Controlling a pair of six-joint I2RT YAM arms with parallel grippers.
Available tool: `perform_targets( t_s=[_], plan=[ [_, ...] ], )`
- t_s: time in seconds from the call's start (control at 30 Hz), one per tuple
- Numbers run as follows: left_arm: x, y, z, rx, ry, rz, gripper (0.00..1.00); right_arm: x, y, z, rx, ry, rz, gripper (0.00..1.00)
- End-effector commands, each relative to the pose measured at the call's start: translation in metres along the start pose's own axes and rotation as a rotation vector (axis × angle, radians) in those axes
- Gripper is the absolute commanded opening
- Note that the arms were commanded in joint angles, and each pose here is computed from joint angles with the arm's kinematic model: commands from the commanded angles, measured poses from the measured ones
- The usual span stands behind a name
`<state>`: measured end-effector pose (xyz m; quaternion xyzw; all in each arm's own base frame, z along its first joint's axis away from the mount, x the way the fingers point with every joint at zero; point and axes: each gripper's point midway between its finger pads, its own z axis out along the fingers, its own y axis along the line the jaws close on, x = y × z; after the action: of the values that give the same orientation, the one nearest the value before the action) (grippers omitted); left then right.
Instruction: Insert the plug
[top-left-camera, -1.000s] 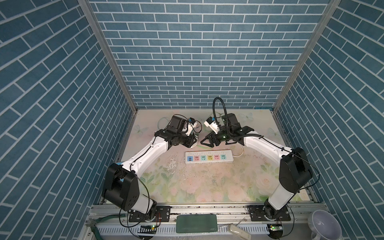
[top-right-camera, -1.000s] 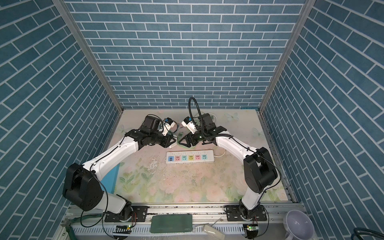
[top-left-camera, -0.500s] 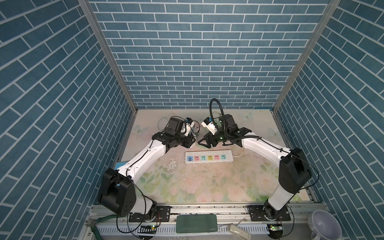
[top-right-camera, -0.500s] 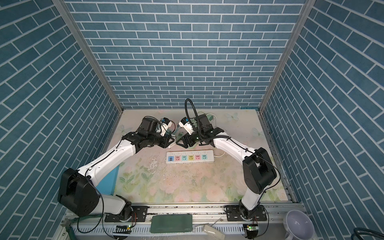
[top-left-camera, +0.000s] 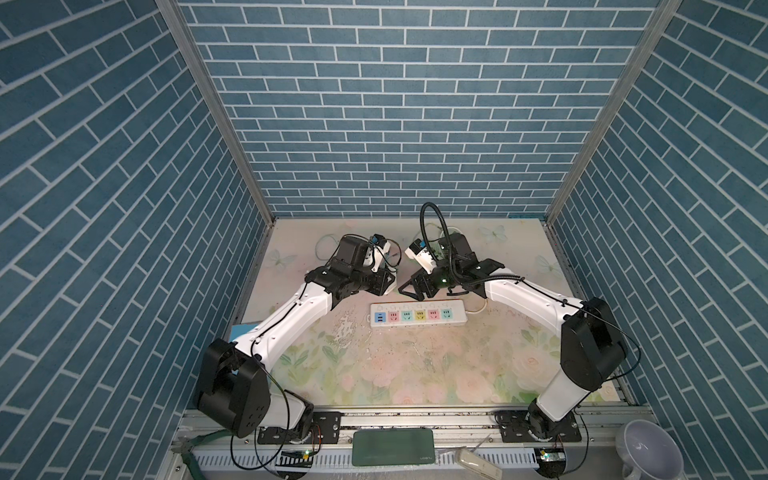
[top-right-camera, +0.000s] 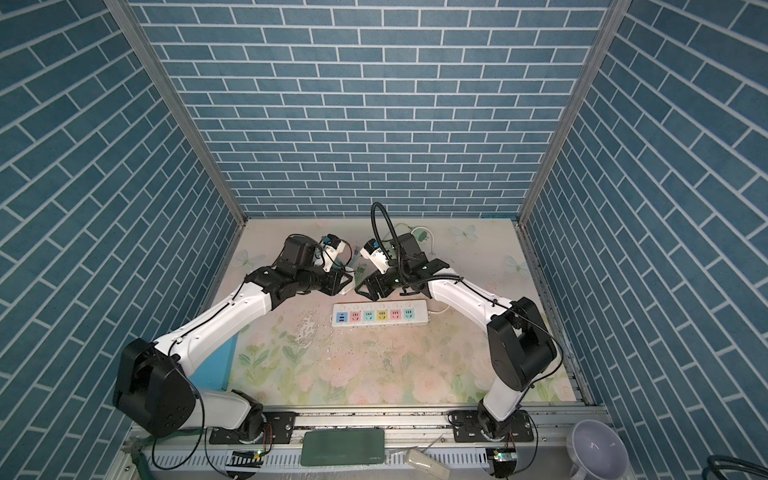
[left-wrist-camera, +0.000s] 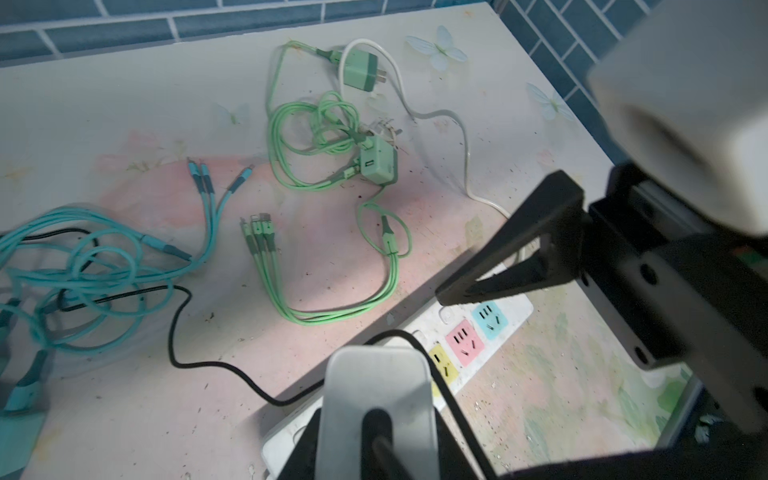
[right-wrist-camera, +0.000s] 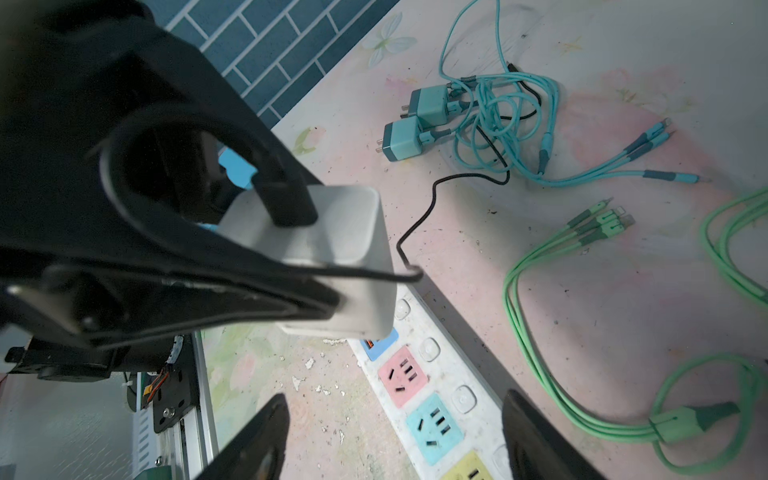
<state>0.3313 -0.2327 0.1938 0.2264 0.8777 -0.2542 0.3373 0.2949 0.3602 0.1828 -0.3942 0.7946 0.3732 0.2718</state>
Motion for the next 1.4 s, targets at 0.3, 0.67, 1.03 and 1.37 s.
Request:
perform_targets(
  t_s=[0.3,0.67,1.03,1.37],
  plan=[
    [-0.002,-0.039,-0.018,0.185,-0.126,0.301,0.06,0.007,0.017,-0.026,-0.074,0.061,-0.129,0.77],
    [-0.005,-0.053,-0.011,0.302,-0.173,0.404,0.01,-0.002,0.027,-0.033,-0.128,-0.002,-0.137,0.75],
    [0.0,-0.056,-0.013,0.348,-0.15,0.417,0.01,-0.021,0.027,-0.047,-0.179,-0.063,-0.152,0.72],
    [-0.005,-0.063,-0.028,0.436,-0.188,0.414,0.01,-0.022,0.043,-0.05,-0.278,-0.089,-0.151,0.66]
  ],
)
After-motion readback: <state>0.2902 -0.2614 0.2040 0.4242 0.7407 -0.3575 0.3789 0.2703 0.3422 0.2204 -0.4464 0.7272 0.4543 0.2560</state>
